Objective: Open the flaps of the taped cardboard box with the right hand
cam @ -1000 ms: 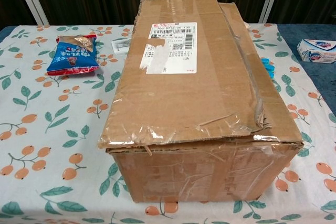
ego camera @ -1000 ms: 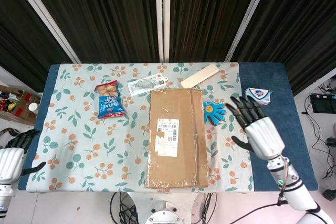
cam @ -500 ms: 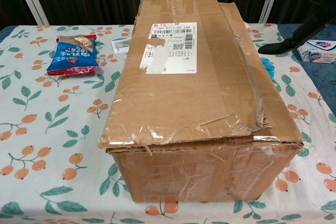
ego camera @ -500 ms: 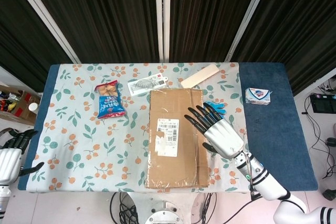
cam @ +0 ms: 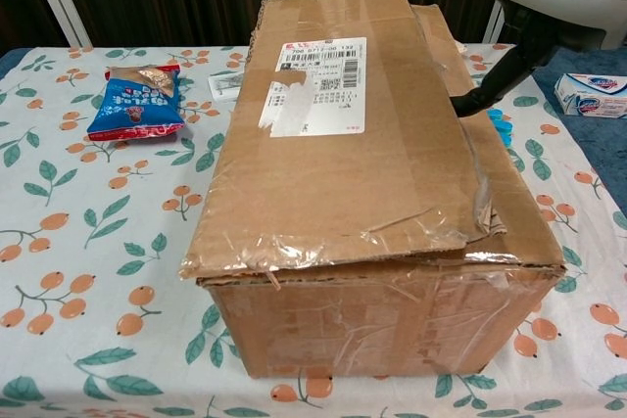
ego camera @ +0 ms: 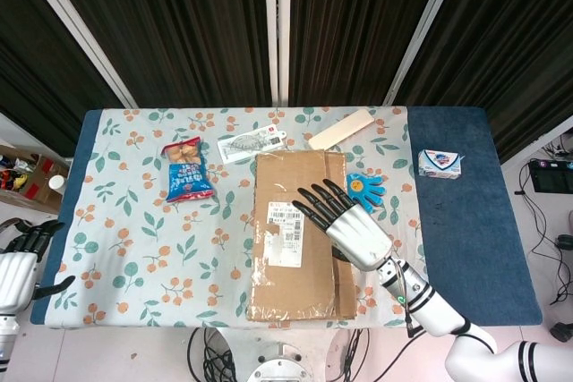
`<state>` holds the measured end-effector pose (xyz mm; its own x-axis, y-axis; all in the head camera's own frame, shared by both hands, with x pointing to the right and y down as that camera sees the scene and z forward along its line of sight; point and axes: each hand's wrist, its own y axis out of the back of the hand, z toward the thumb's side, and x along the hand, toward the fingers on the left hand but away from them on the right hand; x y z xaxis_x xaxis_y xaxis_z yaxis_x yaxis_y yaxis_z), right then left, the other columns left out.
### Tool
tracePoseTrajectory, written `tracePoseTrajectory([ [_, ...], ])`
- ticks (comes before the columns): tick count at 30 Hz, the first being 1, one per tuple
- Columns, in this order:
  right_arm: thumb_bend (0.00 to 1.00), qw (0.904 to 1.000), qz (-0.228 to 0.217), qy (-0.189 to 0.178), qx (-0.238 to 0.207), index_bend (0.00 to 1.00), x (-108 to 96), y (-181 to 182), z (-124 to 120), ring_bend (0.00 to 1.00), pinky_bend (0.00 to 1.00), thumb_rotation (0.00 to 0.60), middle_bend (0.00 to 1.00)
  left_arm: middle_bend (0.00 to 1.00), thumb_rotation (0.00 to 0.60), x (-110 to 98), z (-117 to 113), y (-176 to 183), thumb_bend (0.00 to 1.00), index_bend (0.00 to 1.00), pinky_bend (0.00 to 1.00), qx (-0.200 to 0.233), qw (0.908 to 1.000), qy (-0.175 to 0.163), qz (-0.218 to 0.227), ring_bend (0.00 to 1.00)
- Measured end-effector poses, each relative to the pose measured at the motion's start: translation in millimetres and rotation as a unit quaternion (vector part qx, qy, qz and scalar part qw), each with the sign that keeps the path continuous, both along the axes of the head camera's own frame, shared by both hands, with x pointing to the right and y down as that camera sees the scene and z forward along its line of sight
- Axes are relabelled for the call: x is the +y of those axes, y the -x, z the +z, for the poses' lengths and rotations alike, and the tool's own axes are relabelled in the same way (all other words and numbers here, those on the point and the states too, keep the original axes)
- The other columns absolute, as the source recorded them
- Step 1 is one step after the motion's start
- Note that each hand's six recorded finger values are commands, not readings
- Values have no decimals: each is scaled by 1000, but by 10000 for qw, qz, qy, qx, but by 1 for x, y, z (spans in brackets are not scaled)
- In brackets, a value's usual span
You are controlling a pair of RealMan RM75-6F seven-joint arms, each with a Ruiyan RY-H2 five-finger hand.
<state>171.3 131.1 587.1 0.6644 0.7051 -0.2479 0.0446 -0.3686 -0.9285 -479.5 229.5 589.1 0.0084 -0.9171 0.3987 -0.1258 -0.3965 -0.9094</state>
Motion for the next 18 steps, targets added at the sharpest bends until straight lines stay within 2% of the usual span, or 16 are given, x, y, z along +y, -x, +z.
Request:
tracePoseTrajectory([
  [5,82,9996,-17,-172,-244,0,-6,12,-12,0,0,600,0,155,600,1,-1,2,0,155,269,-31,10000,14,-20,164],
  [11,98,9961,-93,-496,-720,0,-15,35,-39,0,0,600,0,155,600,0,-2,2,0,155,269,-23,10000,-23,-31,164],
  [18,102,9919,-299,-842,-897,0,-16,70,-54,0,0,600,0,154,600,-2,-4,2,0,155,269,-73,10000,-25,15,164],
])
